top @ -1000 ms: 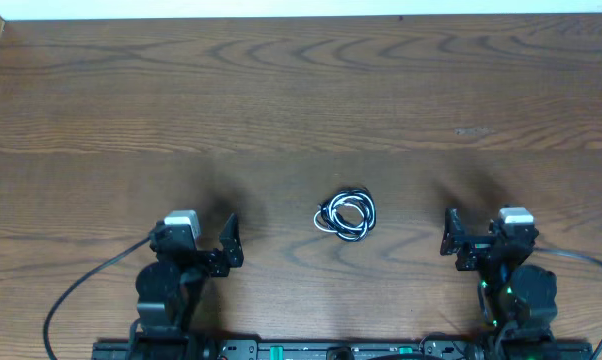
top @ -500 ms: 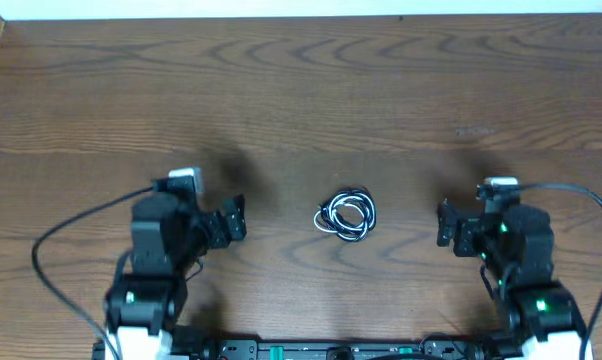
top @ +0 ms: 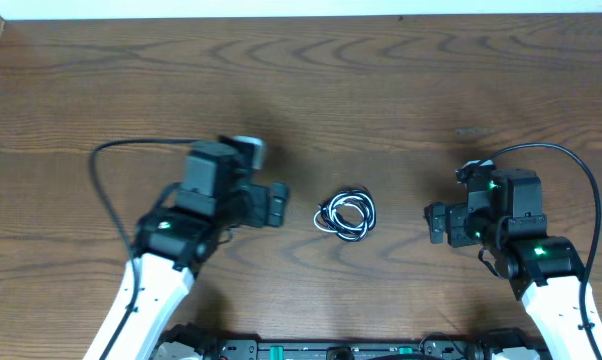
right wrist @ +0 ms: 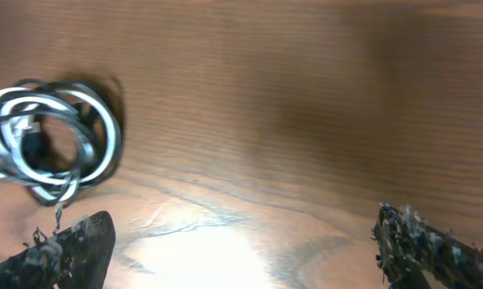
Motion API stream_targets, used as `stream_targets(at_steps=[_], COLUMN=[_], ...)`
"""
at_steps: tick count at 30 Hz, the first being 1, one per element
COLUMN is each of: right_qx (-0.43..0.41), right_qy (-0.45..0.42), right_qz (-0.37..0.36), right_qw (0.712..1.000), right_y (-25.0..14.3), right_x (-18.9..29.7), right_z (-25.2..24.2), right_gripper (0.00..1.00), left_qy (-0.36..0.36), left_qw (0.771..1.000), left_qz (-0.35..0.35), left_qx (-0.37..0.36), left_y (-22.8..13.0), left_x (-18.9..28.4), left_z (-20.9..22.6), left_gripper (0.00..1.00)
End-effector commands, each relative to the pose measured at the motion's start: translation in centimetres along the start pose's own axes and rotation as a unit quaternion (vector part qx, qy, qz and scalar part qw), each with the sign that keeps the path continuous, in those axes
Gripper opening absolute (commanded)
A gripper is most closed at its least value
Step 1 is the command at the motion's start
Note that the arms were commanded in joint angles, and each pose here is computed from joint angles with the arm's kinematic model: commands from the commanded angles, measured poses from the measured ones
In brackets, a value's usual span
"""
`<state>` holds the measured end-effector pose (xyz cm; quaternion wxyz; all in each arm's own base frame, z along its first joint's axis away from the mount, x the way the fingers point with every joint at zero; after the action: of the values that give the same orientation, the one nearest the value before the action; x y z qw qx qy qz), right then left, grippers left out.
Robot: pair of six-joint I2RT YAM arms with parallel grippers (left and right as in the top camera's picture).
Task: Untangle cables
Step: 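Reach the left gripper to the tangled cables and grasp them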
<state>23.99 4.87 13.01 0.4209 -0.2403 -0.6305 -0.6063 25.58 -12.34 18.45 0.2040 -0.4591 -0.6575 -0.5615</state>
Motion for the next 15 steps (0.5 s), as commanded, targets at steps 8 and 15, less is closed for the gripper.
stream_targets(at_steps=[8, 15], right_qx=[0.015, -0.002], right_qy=[0.083, 0.082], right_qz=[-0.022, -0.025], right_qw=[0.996, 0.996], right_y=[1.2, 1.4], right_x=[0.7, 0.7], right_z=[2.5, 2.4], right_gripper=[0.99, 0.99], left_qy=[-0.069, -0.086], left_qw=[0.996, 0.995], left_qz=[0.023, -0.024], left_qx=[-0.051, -0.051], left_y=[-0.5, 1.9], left_x=[-1.5, -2.6], left_z=[-4.4, -5.3], left_gripper=[0.96, 0.95])
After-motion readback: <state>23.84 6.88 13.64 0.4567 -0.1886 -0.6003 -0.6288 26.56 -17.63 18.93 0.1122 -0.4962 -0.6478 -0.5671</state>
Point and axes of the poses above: each gripper's point midway between its finger pads, its own x axis back along the fingers, its own z axis along the line the jaws close on, y = z × x, the point moved 3 cm from there along x, back along the fingers, and after that the axes turned 5 degrees about x, right-handed, at the moved point
